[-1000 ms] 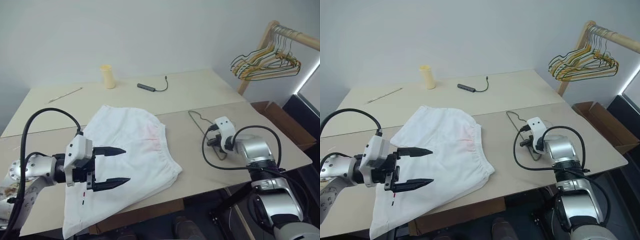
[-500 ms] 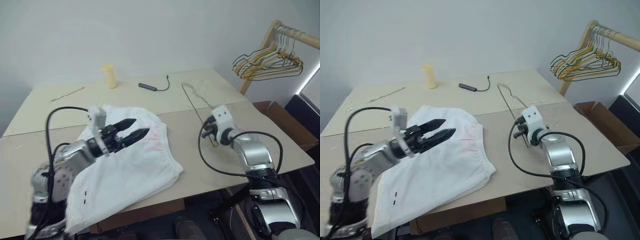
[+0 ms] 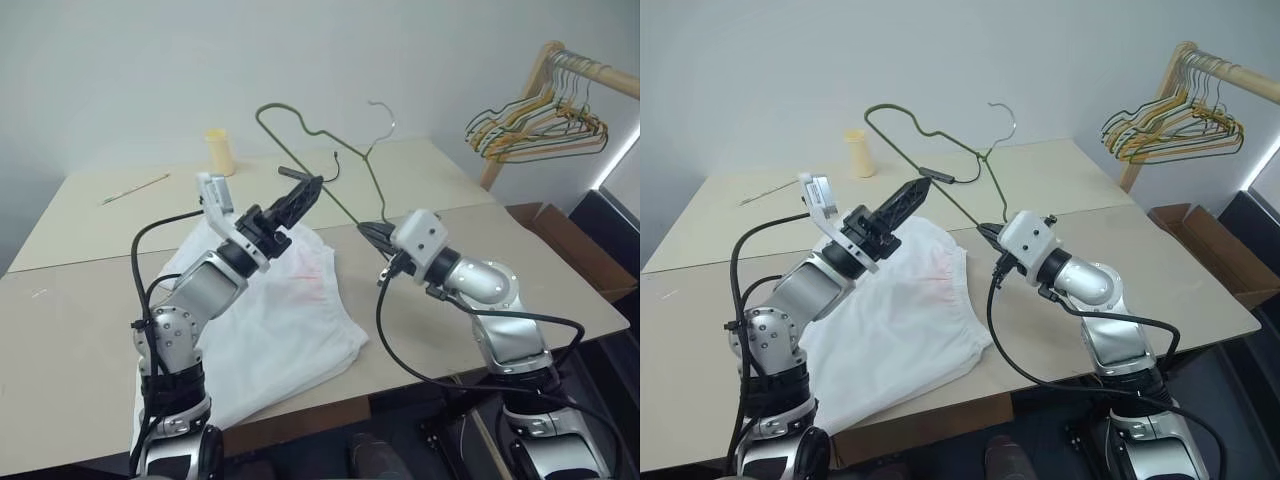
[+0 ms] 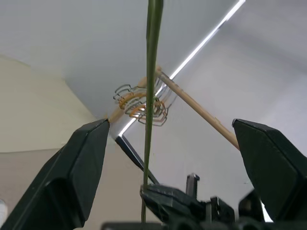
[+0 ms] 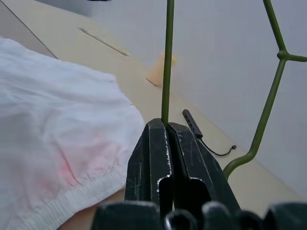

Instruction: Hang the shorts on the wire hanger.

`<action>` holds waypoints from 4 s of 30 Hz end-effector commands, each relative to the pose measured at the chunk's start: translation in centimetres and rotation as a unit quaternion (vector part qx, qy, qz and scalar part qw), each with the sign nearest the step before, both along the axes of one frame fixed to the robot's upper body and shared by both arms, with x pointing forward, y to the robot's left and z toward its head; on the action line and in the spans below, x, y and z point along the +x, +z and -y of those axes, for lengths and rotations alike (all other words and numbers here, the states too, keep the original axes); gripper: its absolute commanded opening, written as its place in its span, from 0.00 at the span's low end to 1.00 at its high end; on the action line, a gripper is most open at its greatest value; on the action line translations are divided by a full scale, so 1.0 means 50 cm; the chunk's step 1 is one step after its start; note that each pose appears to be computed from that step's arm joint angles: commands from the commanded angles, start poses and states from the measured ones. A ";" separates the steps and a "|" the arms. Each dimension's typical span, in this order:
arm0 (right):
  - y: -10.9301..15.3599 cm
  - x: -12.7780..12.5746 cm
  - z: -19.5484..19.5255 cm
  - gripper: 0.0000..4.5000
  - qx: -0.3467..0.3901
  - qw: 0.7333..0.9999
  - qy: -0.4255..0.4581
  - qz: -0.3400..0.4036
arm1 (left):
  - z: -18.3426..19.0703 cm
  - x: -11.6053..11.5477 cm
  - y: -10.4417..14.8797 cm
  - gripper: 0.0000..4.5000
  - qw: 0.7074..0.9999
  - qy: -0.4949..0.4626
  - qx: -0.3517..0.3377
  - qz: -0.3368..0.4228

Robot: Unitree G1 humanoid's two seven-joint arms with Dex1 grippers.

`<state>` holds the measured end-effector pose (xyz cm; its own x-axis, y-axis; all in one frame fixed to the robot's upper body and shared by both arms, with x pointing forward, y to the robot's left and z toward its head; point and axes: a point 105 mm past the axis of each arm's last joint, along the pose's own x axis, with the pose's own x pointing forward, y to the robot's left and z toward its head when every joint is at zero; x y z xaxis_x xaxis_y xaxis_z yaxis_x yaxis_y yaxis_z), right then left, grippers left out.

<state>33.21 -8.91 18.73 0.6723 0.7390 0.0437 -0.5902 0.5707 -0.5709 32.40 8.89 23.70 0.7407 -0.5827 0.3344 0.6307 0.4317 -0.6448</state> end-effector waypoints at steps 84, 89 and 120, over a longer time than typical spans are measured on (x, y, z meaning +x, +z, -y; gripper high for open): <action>0.015 -0.095 -0.049 0.48 0.128 0.815 0.335 -0.455 | -0.127 -0.098 0.119 0.00 0.920 -0.217 0.063 0.320; 0.011 -0.104 -0.053 0.06 0.117 0.817 0.340 -0.452 | -0.130 -0.094 0.120 0.00 0.921 -0.212 0.060 0.321; -0.018 -0.104 -0.054 0.81 0.164 0.781 0.355 -0.488 | -0.127 -0.117 0.137 0.00 0.897 -0.238 0.061 0.368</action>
